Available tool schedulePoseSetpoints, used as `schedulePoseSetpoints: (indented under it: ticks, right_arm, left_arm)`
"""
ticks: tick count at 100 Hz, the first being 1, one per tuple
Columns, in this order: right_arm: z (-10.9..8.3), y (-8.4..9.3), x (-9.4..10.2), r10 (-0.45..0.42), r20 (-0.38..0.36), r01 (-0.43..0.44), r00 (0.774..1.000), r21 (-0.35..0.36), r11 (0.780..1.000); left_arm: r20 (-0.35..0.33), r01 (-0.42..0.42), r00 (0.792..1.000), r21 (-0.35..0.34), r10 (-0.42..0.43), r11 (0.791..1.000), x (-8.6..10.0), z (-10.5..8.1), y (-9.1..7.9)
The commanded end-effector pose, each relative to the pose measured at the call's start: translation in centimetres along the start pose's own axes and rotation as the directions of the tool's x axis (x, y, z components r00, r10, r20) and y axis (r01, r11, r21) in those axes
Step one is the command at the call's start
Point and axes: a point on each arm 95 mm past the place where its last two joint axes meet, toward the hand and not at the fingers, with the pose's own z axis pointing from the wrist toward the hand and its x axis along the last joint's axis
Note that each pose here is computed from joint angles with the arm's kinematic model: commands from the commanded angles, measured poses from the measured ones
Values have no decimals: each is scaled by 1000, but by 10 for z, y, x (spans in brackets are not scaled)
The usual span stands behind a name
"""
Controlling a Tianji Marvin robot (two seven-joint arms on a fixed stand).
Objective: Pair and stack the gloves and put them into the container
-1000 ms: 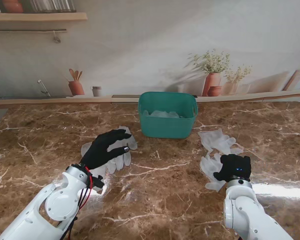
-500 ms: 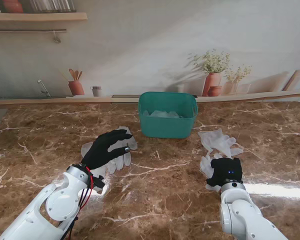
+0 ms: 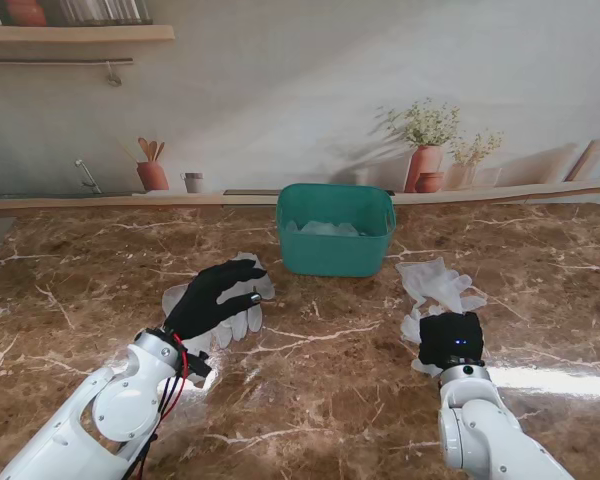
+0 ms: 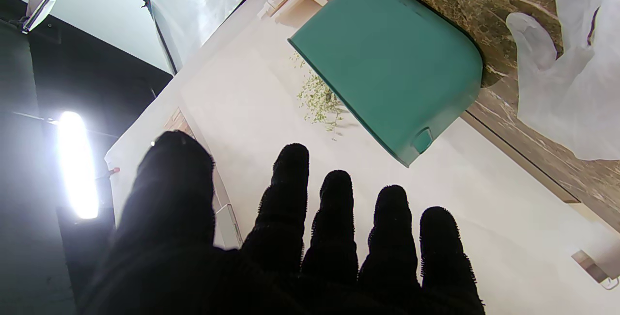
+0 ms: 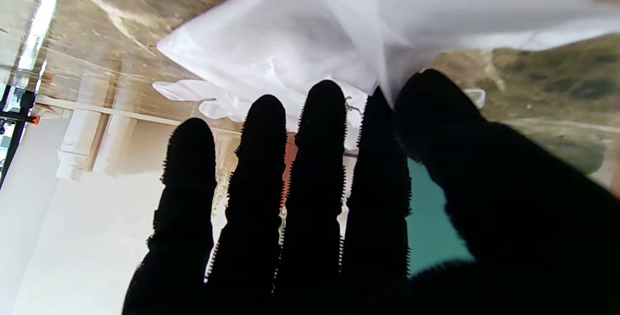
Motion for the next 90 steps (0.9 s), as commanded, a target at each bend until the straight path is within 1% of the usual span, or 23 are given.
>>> schedulePoseSetpoints:
  ticks: [1,17,27,37,44,56,59,63,67,75,83,90]
  right_arm:
    - [-4,-3,1,56,12,-56,998,0,998]
    - [-7,5,1,160,11,-160,987,-39,986]
    - [-10,13,2,236,-5,-236,972,-60,970]
    - [-12,23,5,333,-29,-334,943,-72,940]
    - [-14,30,7,410,-52,-413,911,-73,908]
    - [-19,41,14,556,-95,-562,826,-55,825]
    - [-20,44,16,589,-106,-595,801,-45,802]
    - [-21,47,19,635,-120,-643,763,-31,766]
    - [-22,51,21,681,-135,-689,720,-16,725]
    - [-25,59,28,767,-156,-775,623,17,632]
    - [-27,66,36,825,-175,-832,537,46,552]
    - [-29,71,43,869,-194,-876,456,77,477]
  left_arm:
    - [2,6,1000,-8,-6,1000,-1,-1,4]
    - [-3,11,1000,-19,-11,1000,1,1,7]
    - [-9,8,1000,-30,-8,1000,2,1,9]
    - [-12,5,1000,-41,-5,999,3,0,10]
    - [-15,5,1000,-40,-6,999,6,0,10]
    - [-36,14,999,-48,-15,999,12,-1,7]
    - [-40,10,999,-51,-12,999,14,-2,6]
    - [-46,0,999,-54,-3,999,16,-2,4]
    - [-52,-9,999,-55,6,998,18,-2,2]
    - [-56,-10,998,-50,8,999,22,-2,0]
    - [-67,-8,998,-48,5,999,28,-2,0]
    - [-78,-7,997,-81,1,997,34,-2,2]
